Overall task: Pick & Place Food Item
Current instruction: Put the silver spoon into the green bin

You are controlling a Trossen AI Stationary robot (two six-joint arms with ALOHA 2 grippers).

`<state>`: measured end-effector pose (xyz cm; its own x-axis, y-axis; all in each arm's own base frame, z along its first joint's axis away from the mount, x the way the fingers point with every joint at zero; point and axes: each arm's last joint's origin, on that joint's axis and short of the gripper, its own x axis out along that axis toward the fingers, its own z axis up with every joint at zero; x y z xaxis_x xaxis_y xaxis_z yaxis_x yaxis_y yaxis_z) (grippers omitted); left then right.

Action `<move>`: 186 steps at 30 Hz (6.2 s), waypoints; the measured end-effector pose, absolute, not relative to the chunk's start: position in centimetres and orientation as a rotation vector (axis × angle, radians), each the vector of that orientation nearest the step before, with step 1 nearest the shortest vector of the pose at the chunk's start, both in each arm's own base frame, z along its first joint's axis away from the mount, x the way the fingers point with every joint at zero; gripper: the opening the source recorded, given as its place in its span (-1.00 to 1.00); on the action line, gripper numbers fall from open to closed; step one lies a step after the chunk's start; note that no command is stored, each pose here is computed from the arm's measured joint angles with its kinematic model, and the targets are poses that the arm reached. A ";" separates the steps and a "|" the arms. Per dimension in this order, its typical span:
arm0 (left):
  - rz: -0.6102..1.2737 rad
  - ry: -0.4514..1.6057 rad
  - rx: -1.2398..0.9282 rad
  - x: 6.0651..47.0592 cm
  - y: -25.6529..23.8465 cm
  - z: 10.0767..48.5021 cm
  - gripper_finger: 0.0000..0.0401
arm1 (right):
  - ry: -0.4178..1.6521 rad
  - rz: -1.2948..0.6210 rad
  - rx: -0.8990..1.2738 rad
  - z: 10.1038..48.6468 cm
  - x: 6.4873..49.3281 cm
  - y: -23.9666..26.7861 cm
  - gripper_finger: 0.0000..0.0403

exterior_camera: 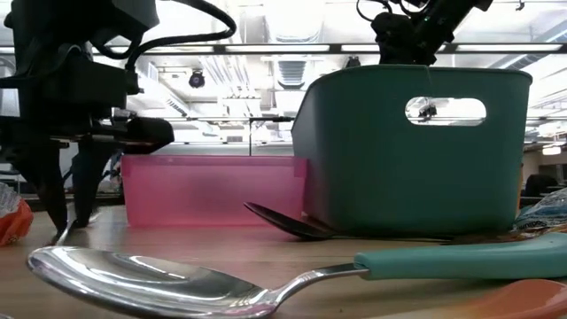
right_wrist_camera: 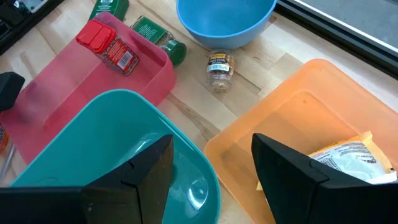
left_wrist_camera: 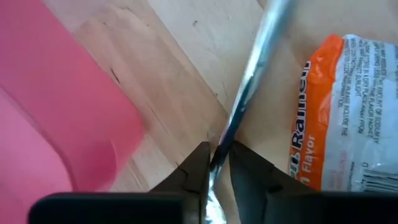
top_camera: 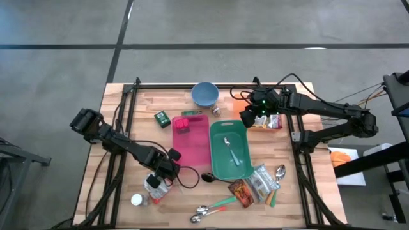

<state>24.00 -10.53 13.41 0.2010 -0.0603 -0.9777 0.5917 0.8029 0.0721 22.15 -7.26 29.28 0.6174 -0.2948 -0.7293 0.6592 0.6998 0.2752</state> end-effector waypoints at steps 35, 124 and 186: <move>-0.414 1.221 0.223 22.6 -10.1 20.3 -0.99 | 0.717 -0.442 0.592 29.4 22.4 -6.9 0.07; -0.061 0.715 -1.028 24.8 0.5 30.6 -0.99 | 0.893 0.361 -0.582 36.7 41.0 0.1 -0.94; 0.429 0.183 -0.449 19.9 3.6 36.0 0.06 | 0.770 -0.568 0.836 30.6 28.0 6.1 -0.96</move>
<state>19.89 3.63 35.98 0.8951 0.3595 -0.2638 -0.4390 0.8140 -0.3804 28.04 6.12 30.63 0.6007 -0.1469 -0.7859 0.7080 0.5543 0.4375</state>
